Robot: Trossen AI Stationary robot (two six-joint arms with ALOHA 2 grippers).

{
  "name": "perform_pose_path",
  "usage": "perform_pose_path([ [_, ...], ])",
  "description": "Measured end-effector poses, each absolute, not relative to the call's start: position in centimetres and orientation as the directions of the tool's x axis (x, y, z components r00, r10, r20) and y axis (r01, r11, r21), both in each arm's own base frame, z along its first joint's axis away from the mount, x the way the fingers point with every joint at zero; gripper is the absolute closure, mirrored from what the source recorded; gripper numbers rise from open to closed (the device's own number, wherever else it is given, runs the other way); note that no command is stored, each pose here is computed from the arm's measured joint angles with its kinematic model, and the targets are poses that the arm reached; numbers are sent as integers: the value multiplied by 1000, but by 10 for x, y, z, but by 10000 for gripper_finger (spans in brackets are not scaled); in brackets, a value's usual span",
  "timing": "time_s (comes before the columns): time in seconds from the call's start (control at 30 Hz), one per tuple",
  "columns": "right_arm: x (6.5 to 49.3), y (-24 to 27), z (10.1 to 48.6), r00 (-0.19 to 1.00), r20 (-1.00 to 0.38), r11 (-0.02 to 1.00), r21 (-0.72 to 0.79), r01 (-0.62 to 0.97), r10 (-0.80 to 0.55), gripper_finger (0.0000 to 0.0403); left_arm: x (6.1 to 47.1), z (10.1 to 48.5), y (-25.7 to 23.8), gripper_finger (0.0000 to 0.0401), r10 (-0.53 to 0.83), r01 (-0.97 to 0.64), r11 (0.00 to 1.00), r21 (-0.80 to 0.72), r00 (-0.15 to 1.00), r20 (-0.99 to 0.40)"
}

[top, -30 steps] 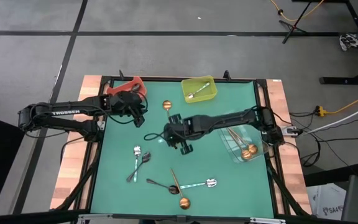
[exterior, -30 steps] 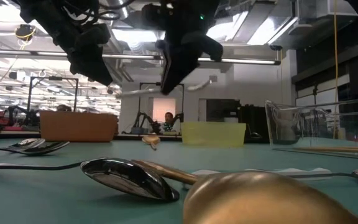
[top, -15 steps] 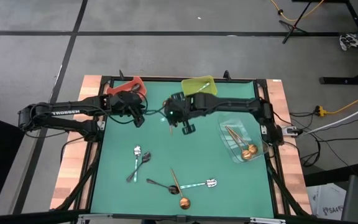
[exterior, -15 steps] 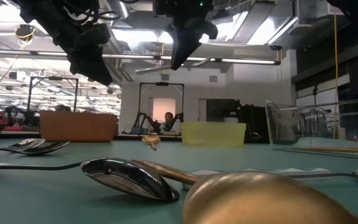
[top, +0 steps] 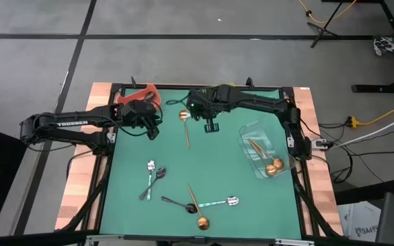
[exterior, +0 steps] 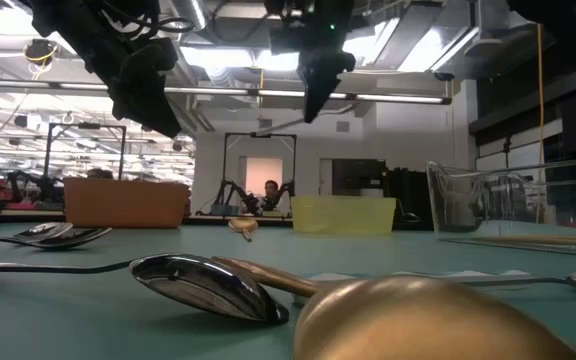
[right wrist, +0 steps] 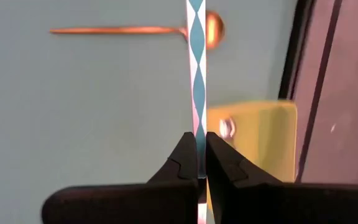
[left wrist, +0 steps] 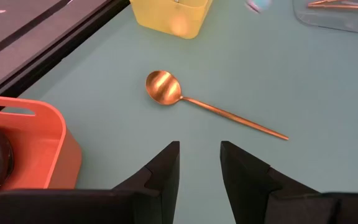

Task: Sort silverware by color (type)
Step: Put the center white and green spoon into the yellow bin

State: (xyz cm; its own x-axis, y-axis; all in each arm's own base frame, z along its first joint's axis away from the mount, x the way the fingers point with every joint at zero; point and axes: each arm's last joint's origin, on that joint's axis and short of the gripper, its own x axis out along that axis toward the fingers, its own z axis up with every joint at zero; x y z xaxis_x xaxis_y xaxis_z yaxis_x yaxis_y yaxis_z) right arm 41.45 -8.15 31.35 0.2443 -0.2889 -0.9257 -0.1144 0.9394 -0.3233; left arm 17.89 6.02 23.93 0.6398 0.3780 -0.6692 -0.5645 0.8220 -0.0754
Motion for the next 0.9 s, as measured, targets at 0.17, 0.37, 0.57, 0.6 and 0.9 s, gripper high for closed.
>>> perform_pose_path([
  [0.17, 405, -111, 313, 181, -913, 931, -356, 84, -365, 402, 179, 239, 60, 291, 378, -565, 822, -76, 640, -669],
  [0.37, 391, -144, 313, 95, -898, 854, -369, 366, -429, 402, 179, 239, 60, 291, 378, -565, 822, -76, 640, -669],
  [0.57, 378, -166, 313, 15, -891, 676, -333, 657, -454, 402, 179, 239, 60, 291, 378, -564, 822, -75, 640, -669],
  [0.6, 377, -169, 313, 13, -891, 640, -316, 700, -454, 402, 179, 239, 60, 291, 378, -564, 822, -75, 640, -669],
  [0.9, 375, -173, 313, 7, -887, 299, -149, 943, -462, 402, 179, 239, 60, 291, 378, -564, 822, -75, 640, -669],
])
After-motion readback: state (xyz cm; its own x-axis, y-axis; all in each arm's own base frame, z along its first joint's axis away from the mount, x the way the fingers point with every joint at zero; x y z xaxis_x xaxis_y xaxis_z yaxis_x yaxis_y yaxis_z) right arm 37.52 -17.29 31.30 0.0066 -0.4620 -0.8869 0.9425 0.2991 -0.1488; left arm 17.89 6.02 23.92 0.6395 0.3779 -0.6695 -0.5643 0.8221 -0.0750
